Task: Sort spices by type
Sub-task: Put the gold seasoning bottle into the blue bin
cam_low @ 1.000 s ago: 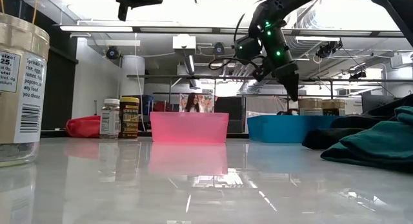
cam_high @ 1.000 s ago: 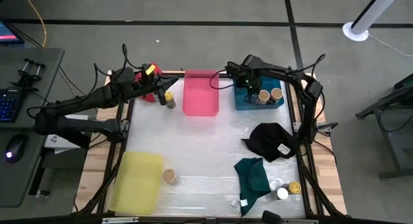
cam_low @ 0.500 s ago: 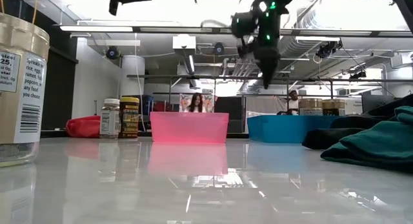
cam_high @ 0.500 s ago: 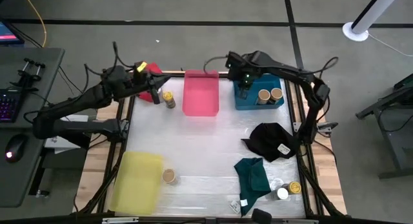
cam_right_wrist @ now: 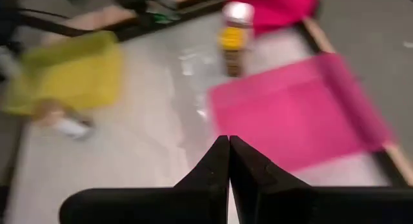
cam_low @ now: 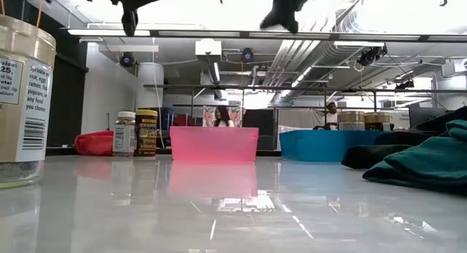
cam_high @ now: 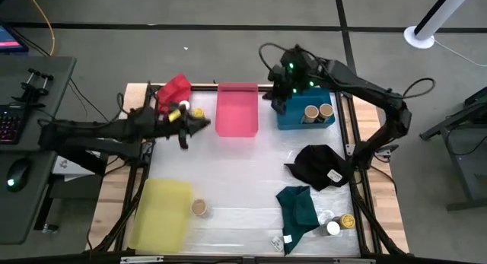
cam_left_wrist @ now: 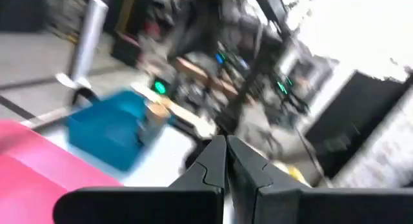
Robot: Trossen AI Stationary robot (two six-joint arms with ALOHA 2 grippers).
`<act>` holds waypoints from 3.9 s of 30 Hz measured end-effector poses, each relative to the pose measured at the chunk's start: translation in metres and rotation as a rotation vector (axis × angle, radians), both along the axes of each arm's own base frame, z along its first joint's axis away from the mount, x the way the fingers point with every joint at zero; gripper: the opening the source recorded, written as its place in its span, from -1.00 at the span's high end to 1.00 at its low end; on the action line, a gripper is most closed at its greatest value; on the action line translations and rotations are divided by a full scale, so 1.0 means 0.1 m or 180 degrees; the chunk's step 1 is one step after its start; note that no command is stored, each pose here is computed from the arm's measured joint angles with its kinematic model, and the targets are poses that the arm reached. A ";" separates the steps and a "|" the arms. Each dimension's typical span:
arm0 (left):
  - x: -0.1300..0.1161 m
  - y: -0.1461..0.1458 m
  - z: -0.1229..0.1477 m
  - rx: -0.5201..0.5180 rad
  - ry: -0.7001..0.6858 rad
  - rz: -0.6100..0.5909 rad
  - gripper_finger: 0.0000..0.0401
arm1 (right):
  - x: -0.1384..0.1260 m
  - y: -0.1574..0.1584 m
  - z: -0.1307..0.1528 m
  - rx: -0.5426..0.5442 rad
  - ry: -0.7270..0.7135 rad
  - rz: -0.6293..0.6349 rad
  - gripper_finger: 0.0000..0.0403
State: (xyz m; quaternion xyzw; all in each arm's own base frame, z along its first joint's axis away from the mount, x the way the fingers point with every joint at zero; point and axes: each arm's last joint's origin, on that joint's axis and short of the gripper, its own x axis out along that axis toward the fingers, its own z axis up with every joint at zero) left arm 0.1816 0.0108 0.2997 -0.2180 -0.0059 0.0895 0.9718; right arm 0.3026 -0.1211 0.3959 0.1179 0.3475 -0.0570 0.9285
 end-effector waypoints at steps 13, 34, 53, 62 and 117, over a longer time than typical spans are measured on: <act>-0.20 -0.72 0.28 0.0363 0.1164 -0.1707 0.90 | 0.08 1.95 0.06 0.0574 0.0071 0.0115 1.00; 0.37 -2.05 0.06 0.0977 0.3475 -0.2243 -0.30 | -0.22 2.58 -0.15 -0.0120 0.0581 0.0029 -0.36; 0.65 -1.80 -0.13 0.0619 0.3982 -0.2169 -0.68 | -0.13 2.47 -0.17 -0.0470 0.0514 -0.0083 -0.41; 0.65 -1.85 -0.13 0.0789 0.3820 -0.2010 -0.78 | -0.13 2.46 -0.17 -0.0534 0.0508 -0.0083 -0.41; 0.74 -1.91 -0.55 0.1544 0.3950 -0.2292 -0.79 | -0.06 2.23 -0.18 -0.0535 0.0554 -0.0451 -0.41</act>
